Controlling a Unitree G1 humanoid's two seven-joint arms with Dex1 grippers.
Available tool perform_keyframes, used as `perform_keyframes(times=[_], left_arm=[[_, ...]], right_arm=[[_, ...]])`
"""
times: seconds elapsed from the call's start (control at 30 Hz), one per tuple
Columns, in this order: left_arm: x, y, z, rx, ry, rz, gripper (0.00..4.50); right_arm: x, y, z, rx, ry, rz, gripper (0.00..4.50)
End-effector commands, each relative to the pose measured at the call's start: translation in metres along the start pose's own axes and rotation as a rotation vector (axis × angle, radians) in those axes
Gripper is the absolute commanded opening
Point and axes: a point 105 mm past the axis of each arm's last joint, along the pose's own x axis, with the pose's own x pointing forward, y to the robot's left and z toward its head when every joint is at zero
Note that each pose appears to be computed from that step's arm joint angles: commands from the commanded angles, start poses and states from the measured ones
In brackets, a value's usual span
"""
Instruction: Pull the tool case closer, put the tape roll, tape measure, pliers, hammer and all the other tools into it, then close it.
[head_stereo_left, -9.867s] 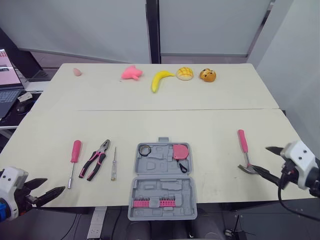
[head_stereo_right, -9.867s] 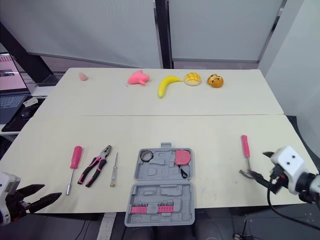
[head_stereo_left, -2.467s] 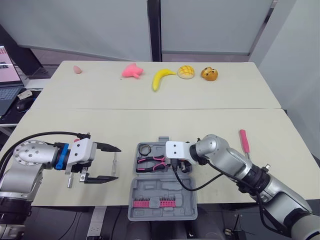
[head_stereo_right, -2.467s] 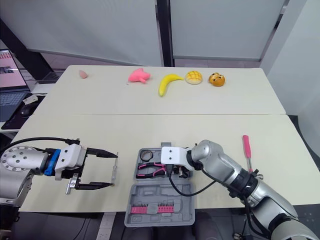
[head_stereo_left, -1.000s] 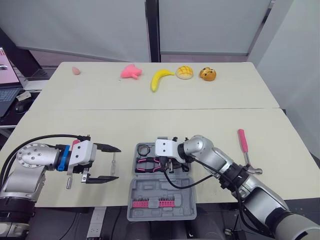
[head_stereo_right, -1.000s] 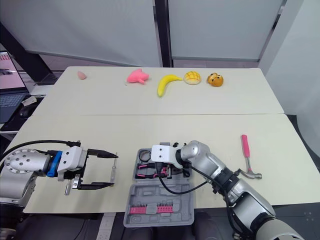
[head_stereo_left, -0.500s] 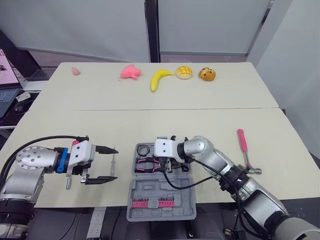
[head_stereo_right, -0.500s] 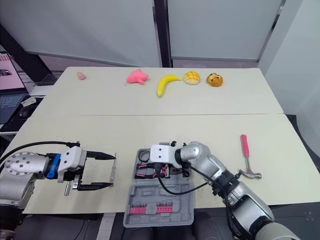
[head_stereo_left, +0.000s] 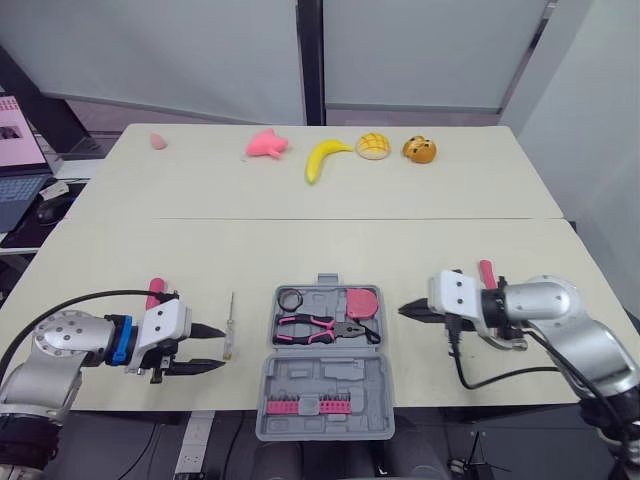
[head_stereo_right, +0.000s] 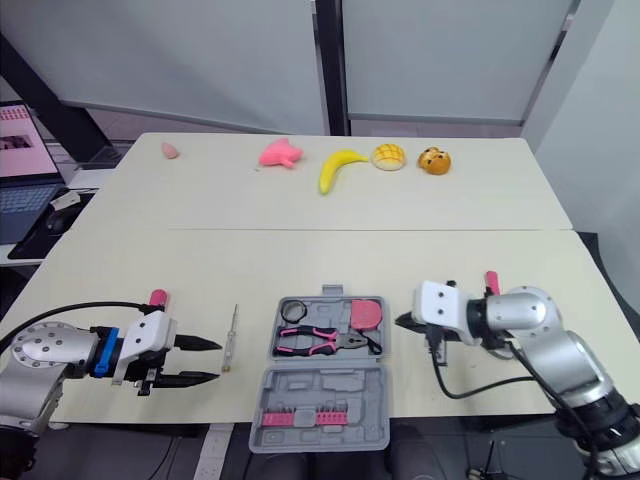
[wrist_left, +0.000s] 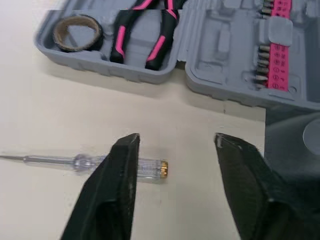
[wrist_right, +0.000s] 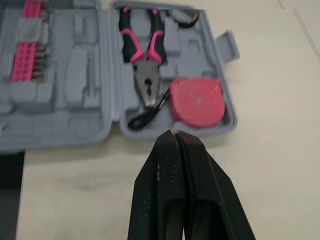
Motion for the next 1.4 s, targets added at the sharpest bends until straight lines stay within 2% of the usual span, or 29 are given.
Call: perform_keyframes(times=[0.03, 0.17, 0.63, 1.17, 1.4], left_arm=[[0.009, -0.003, -0.002, 0.039, 0.044, -0.018, 1.19], [0.031, -0.003, 0.001, 0.051, 0.057, -0.011, 0.01], [0.064, 0.004, 0.016, 0.053, 0.038, 0.018, 0.01], [0.085, 0.006, 0.020, 0.077, 0.028, 0.000, 0.01], [0.084, 0.023, 0.027, 0.101, 0.028, 0.049, 0.01]], right_arm=[[0.003, 0.007, -0.004, 0.022, 0.025, -0.005, 0.00], [0.021, 0.021, -0.022, 0.017, 0.075, 0.024, 0.00], [0.056, 0.025, -0.040, 0.025, 0.089, 0.051, 0.00], [0.082, 0.021, -0.015, 0.050, -0.012, 0.060, 0.00], [0.085, 0.015, -0.011, 0.069, -0.028, 0.033, 0.00]])
